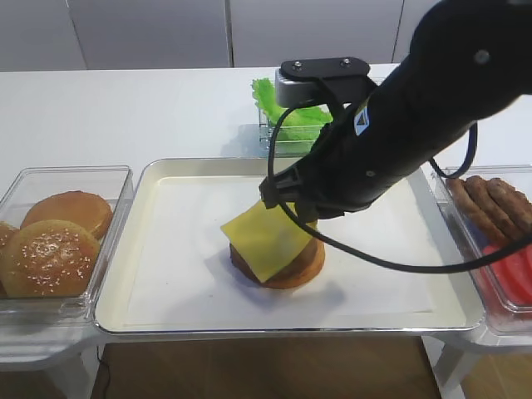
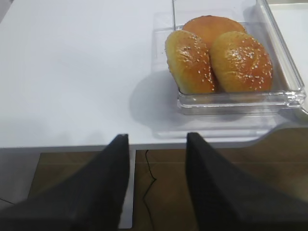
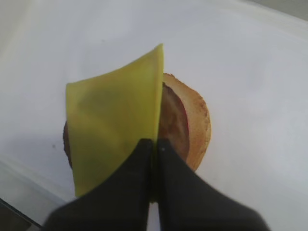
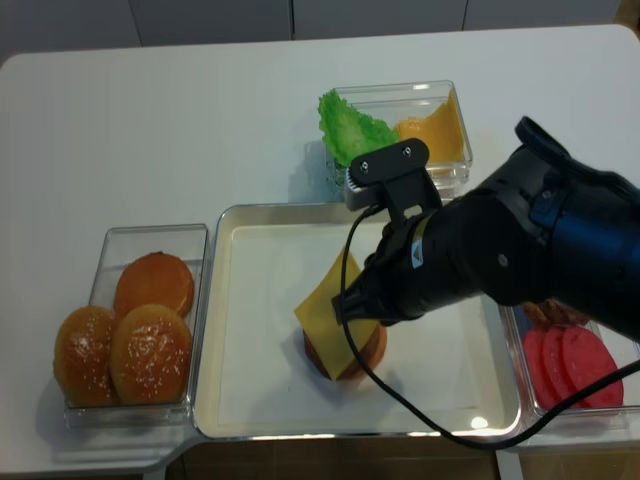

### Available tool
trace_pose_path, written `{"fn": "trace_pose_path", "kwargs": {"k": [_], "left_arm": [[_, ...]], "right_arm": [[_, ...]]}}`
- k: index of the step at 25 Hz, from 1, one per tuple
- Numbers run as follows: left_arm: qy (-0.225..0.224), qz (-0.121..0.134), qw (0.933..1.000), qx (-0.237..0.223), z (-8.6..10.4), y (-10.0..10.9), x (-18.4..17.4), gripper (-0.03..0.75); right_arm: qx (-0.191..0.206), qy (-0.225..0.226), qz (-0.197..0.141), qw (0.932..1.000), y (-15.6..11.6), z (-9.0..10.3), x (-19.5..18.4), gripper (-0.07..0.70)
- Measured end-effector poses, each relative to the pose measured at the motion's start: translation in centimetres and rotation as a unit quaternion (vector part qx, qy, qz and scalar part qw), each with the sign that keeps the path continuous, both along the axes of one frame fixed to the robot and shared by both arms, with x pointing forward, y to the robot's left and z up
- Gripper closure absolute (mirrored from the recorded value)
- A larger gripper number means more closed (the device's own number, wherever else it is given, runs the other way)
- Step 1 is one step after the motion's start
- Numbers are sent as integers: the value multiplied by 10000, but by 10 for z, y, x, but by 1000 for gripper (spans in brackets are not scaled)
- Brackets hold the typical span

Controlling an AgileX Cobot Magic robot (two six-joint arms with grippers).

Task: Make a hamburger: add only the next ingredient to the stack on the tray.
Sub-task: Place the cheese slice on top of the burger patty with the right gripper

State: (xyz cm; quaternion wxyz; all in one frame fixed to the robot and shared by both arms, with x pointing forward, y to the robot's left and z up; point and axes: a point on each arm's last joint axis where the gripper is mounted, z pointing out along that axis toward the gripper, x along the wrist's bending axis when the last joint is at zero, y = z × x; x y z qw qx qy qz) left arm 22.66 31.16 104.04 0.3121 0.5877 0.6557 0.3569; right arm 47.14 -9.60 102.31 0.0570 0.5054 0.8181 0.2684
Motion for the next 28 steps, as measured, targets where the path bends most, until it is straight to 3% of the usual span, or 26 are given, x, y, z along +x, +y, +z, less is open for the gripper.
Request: {"fn": "trace_pose_path", "kwargs": {"k": [5,16,20,25,28], "left_arm": [[0,0,10000,0,0,0,0,422],[0,0,10000,0,0,0,0,422],[0,0,10000,0,0,0,0,422],[0,0,10000,0,0,0,0,422],[0,0,10000,0,0,0,0,422]], "right_arm": [[-126,206,-13,9997,2,-10,1,601],[-94,321,-73,9994,2,-10,0,586],[-110,380,-108,9992,1,-11,-1,435],[-207,349,-67,9992,0,-11,-1,137],[-316,183,-17,9993,-4,-6,-1,83]]}}
